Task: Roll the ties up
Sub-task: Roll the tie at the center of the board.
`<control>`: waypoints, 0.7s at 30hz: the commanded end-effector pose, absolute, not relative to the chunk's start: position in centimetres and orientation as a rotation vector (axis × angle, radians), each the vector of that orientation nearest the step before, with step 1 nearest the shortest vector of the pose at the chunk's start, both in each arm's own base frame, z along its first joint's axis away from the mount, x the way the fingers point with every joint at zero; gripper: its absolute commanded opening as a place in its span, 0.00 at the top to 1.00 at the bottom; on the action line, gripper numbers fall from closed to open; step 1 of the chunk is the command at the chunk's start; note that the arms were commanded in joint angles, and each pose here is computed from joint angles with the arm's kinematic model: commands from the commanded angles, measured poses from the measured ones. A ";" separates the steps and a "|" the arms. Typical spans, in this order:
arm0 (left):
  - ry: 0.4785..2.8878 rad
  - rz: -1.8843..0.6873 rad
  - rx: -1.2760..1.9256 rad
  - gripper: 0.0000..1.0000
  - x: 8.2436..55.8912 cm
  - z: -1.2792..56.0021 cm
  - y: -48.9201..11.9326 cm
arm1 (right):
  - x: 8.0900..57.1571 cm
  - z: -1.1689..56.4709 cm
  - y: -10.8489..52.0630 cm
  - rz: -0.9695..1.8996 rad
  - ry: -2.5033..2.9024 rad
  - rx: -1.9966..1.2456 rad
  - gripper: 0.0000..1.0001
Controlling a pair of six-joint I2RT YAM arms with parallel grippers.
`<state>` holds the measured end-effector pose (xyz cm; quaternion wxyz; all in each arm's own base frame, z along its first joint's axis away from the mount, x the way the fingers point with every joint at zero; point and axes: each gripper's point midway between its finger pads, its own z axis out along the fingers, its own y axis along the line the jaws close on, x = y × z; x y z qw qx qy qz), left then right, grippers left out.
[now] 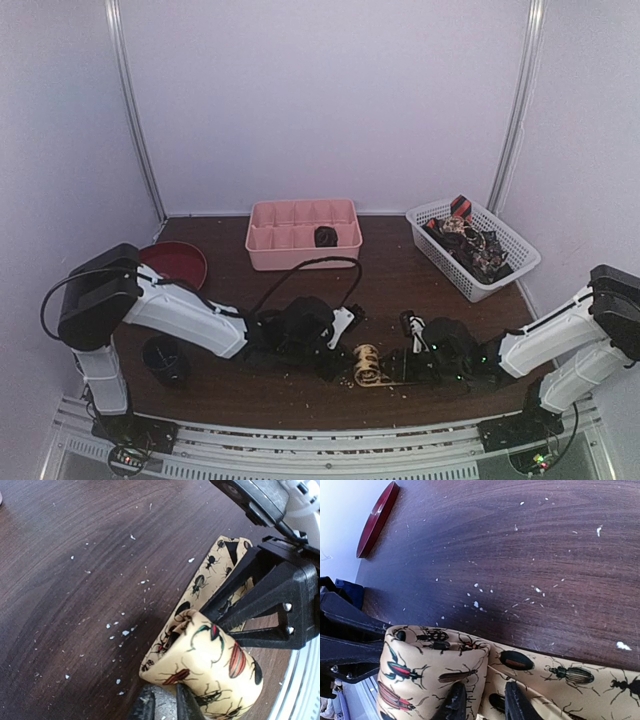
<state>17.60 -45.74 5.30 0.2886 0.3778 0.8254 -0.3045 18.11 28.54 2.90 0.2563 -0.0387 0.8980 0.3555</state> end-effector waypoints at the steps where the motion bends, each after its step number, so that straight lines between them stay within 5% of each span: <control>1: 2.192 -0.839 1.027 0.79 16.9 5.8 -47.2 | 18.0 3.3 28.7 0.946 2.433 -0.135 0.72; 21: 2.281 -0.732 0.984 0.77 17.8 5.1 -47.1 | 18.7 3.5 26.0 0.796 2.420 -0.073 0.73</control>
